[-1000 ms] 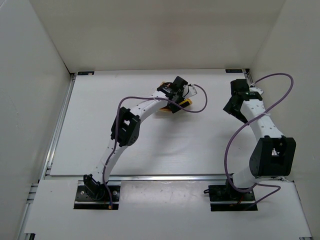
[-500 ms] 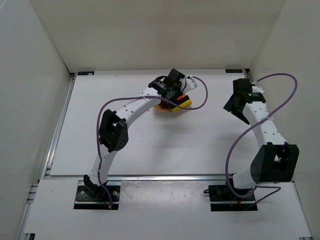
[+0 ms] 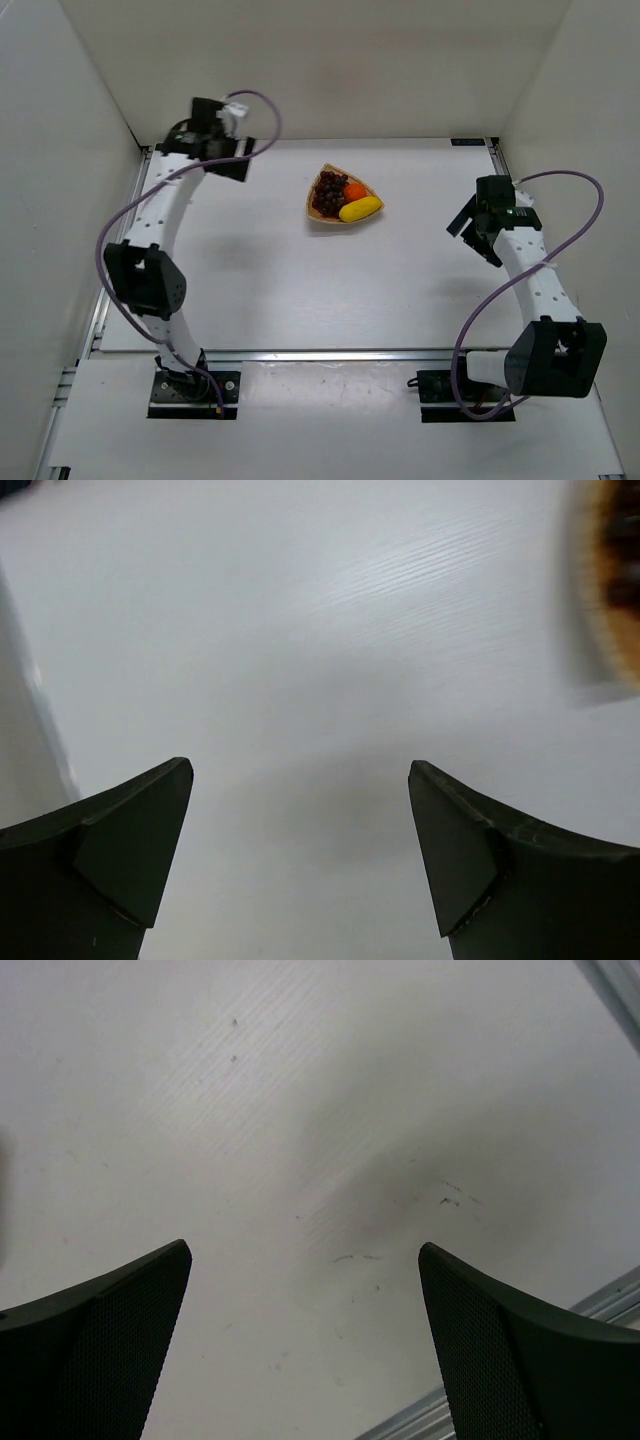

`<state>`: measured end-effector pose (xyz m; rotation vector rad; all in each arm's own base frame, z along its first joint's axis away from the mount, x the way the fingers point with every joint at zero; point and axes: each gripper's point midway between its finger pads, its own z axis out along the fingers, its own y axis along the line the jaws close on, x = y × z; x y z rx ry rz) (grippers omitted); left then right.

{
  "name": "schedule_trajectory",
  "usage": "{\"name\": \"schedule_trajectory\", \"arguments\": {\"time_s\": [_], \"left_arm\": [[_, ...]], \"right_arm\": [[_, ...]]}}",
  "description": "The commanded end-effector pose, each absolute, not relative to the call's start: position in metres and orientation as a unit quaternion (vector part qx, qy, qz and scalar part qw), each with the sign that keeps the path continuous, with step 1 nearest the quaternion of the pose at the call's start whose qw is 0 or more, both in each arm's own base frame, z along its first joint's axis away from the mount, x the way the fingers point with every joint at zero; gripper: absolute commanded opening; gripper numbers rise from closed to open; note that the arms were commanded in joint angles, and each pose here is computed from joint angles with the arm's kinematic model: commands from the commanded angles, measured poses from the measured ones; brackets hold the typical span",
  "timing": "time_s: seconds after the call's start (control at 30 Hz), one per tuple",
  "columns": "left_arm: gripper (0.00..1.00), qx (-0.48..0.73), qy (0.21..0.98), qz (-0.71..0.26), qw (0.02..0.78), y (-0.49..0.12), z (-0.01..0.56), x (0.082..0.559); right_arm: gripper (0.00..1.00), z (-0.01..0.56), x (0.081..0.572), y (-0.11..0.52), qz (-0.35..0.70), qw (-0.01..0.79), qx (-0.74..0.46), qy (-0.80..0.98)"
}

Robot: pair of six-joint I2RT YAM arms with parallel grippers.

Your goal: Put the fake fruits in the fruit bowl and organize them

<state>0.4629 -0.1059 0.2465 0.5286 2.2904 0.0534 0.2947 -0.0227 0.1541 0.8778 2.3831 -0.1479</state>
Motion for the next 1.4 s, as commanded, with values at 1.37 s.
{"name": "schedule_trajectory", "arguments": {"time_s": [1.37], "left_arm": [[1.00,-0.147,0.930,0.058,0.331,0.093,0.175,0.284]], "right_arm": [[0.99,0.125,0.239,-0.003,0.005,0.262,0.340,0.903]]}}
